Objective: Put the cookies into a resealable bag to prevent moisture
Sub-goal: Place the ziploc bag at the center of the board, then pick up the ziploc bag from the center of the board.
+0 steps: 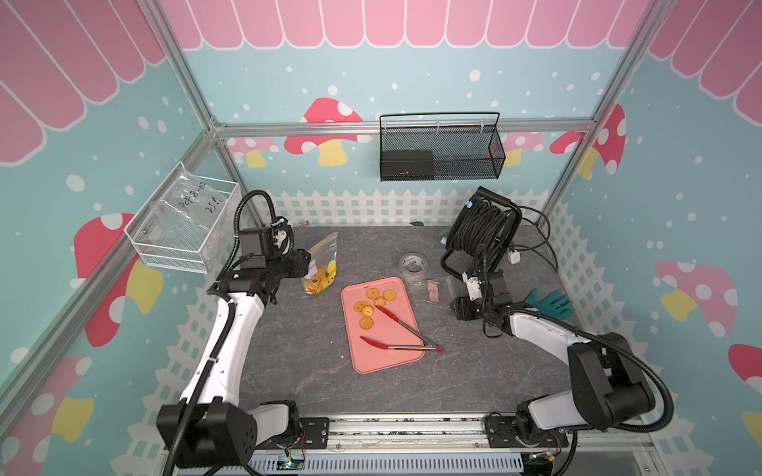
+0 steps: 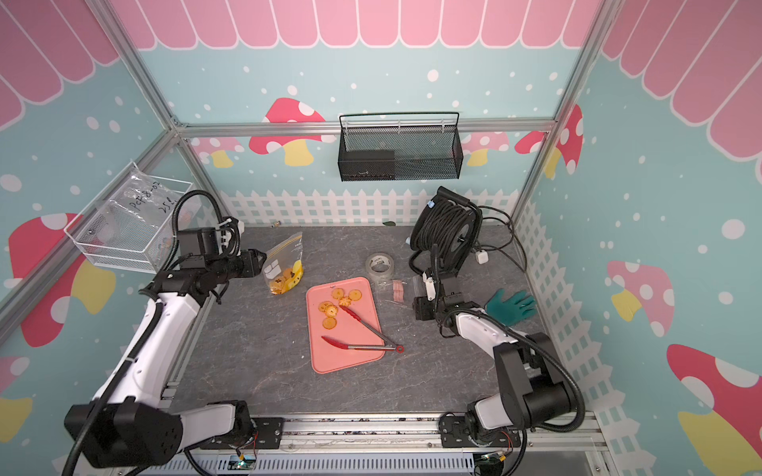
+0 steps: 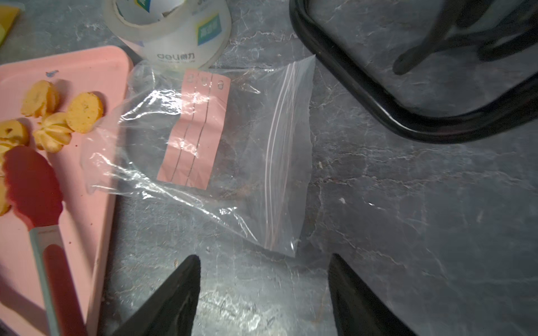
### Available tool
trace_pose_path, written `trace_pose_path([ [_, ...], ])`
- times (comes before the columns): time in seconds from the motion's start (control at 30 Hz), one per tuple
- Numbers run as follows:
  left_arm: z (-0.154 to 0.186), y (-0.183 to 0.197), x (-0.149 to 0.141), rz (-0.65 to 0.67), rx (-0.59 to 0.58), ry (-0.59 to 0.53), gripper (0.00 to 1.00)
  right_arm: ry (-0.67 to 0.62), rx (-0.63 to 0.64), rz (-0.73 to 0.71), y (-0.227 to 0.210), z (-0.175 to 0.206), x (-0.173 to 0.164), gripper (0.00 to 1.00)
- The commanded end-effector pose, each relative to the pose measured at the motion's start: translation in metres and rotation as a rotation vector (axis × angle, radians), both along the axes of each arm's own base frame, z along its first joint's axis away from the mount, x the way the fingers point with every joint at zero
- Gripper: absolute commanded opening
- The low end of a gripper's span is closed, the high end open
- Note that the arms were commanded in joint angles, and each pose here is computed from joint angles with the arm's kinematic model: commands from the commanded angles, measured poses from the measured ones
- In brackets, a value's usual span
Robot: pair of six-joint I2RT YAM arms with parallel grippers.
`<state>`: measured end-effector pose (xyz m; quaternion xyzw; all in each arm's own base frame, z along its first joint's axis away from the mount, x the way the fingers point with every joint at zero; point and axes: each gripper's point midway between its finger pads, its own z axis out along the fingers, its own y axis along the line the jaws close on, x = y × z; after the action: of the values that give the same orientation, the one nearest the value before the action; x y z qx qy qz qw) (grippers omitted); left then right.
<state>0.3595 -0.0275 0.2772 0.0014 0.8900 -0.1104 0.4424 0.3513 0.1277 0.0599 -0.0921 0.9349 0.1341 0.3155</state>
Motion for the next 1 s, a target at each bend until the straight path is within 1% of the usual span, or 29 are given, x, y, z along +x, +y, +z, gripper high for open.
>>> trace_pose_path([
  [0.0,-0.019,-0.036,-0.031,-0.043,-0.161,0.100,0.54,-0.034,-0.005,0.013,0.005,-0.002,0.024,0.69],
  [0.07,-0.020,-0.058,-0.043,-0.076,-0.243,0.112,0.55,-0.023,-0.042,0.010,0.000,-0.011,0.029,0.67],
  [0.13,-0.021,-0.080,-0.053,-0.120,-0.296,0.115,0.55,-0.013,-0.049,0.032,0.003,-0.018,0.033,0.64],
  [0.2,-0.026,-0.095,-0.061,-0.140,-0.337,0.124,0.54,-0.001,-0.037,0.055,0.009,-0.024,0.036,0.56],
  [0.23,-0.028,-0.100,-0.063,-0.143,-0.352,0.125,0.55,0.003,-0.033,0.063,0.011,-0.026,0.037,0.50],
  [0.3,-0.031,-0.108,-0.066,-0.156,-0.389,0.123,0.55,-0.010,-0.026,0.081,0.013,-0.022,0.038,0.33],
  [0.4,-0.038,-0.118,-0.068,-0.170,-0.427,0.142,0.54,-0.063,-0.026,0.110,0.016,-0.006,0.038,0.09],
  [0.47,-0.042,-0.125,-0.068,-0.183,-0.432,0.157,0.54,-0.096,-0.018,0.139,0.019,0.006,0.035,0.02],
  [0.53,-0.043,-0.135,-0.067,-0.202,-0.452,0.168,0.54,-0.140,-0.006,0.170,0.022,0.020,0.031,0.00],
  [0.63,-0.040,-0.156,-0.065,-0.223,-0.483,0.175,0.53,-0.256,0.011,0.239,0.032,0.055,0.020,0.00],
  [0.73,-0.030,-0.189,-0.064,-0.243,-0.539,0.170,0.52,-0.379,0.039,0.288,0.043,0.092,0.005,0.00],
  [0.83,-0.021,-0.220,-0.063,-0.234,-0.585,0.154,0.52,-0.449,0.067,0.330,0.057,0.116,-0.012,0.00],
  [0.9,-0.009,-0.243,-0.060,-0.235,-0.652,0.114,0.52,-0.475,0.073,0.343,0.064,0.125,-0.023,0.00],
  [0.97,-0.003,-0.259,-0.057,-0.208,-0.705,0.095,0.52,-0.500,0.079,0.354,0.071,0.134,-0.032,0.00],
])
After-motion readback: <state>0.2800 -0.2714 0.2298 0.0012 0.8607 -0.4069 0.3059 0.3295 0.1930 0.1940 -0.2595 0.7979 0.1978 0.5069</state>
